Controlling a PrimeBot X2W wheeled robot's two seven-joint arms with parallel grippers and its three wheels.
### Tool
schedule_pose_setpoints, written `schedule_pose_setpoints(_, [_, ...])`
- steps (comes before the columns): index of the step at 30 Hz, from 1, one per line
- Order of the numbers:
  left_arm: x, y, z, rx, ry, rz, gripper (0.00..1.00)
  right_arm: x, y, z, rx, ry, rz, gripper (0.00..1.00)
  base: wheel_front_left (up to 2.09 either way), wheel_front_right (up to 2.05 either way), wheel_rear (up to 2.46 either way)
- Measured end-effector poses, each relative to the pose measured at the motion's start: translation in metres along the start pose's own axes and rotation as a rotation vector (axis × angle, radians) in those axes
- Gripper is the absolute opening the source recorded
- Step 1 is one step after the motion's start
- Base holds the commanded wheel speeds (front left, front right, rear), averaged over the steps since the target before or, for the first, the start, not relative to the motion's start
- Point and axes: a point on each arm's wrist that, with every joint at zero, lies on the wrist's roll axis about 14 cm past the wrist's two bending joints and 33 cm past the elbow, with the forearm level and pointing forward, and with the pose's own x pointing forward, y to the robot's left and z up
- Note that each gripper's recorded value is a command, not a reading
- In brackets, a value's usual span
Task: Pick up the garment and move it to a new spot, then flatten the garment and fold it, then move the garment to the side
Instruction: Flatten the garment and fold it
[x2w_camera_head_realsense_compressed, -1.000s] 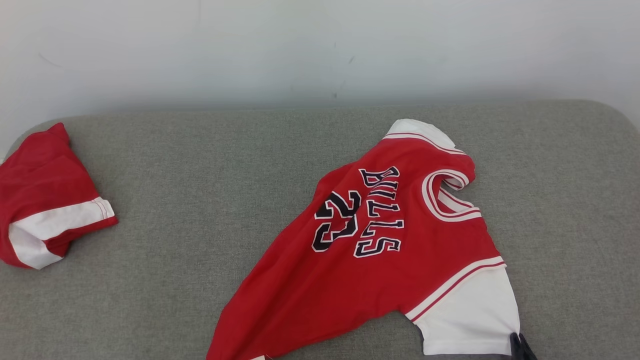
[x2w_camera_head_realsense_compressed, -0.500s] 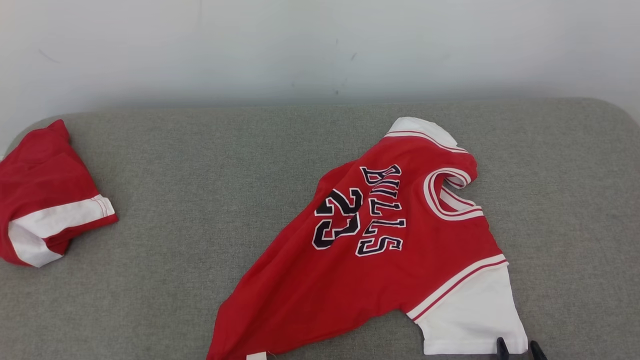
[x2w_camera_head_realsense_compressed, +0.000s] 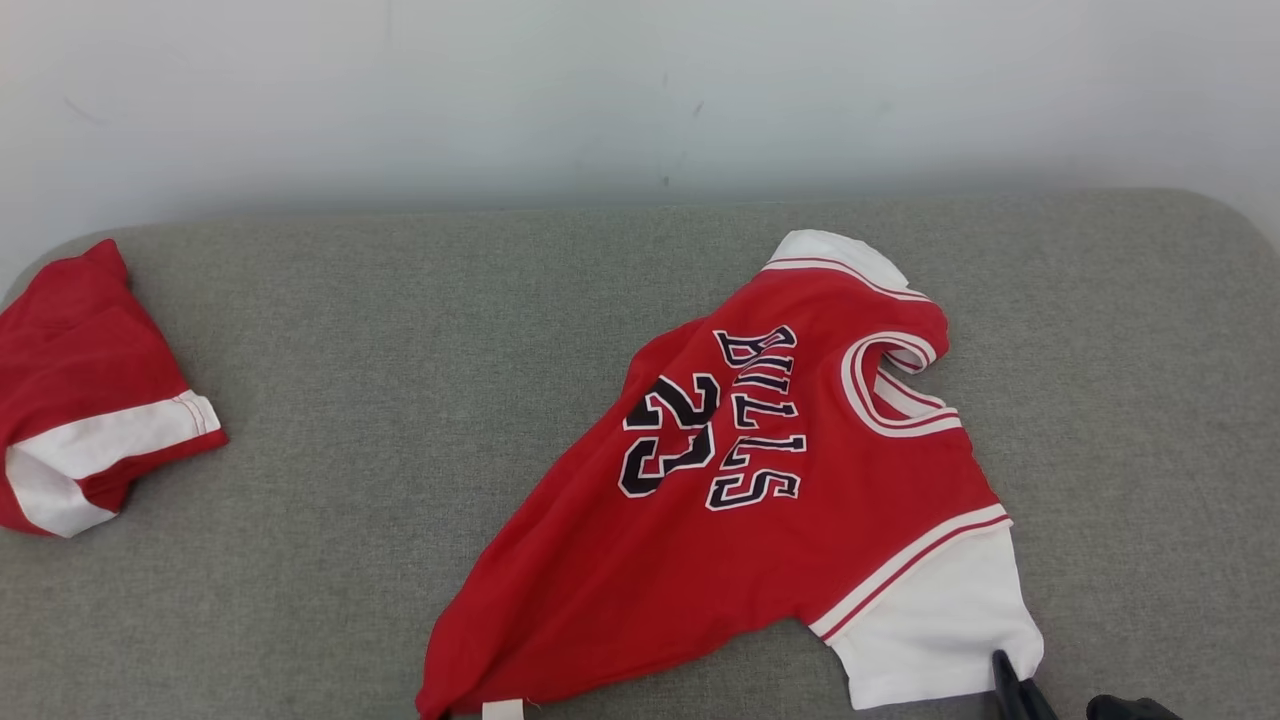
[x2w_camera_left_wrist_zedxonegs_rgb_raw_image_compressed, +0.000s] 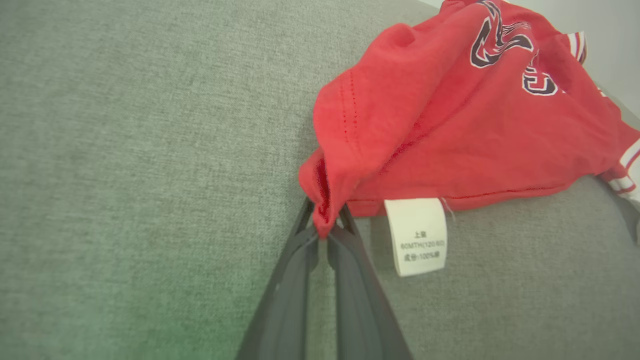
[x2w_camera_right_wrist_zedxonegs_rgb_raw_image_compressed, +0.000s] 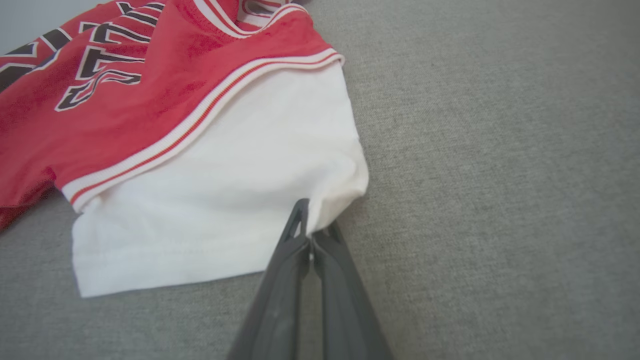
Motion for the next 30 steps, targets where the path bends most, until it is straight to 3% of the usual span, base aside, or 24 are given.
schedule_pose_setpoints(9, [-0.007,-0.004,0.030,-0.009,-0.111,-0.009,0.00,-0.002,0.005,0.038,0.020,-0.130,0.020,0.00,0.00,0.00,0.00])
schedule_pose_setpoints(13, [0.003,-0.012,0.064,0.012,-0.200,-0.055,0.00,0.006,0.018,0.072,0.038,-0.230,0.069,0.00,0.00,0.00,0.00])
schedule_pose_setpoints(17, [0.028,-0.026,0.121,0.110,-0.320,-0.151,0.00,0.028,0.032,0.127,-0.037,-0.341,0.158,0.00,0.00,0.00,0.00])
schedule_pose_setpoints(24, [0.088,-0.077,0.242,0.358,-0.468,-0.352,0.00,0.079,0.053,0.267,-0.114,-0.575,0.254,0.00,0.00,0.00,0.00])
schedule_pose_setpoints(30, [0.143,-0.100,0.345,0.350,-0.537,-0.395,0.00,0.126,0.065,0.374,-0.124,-0.681,0.271,0.00,0.00,0.00,0.00])
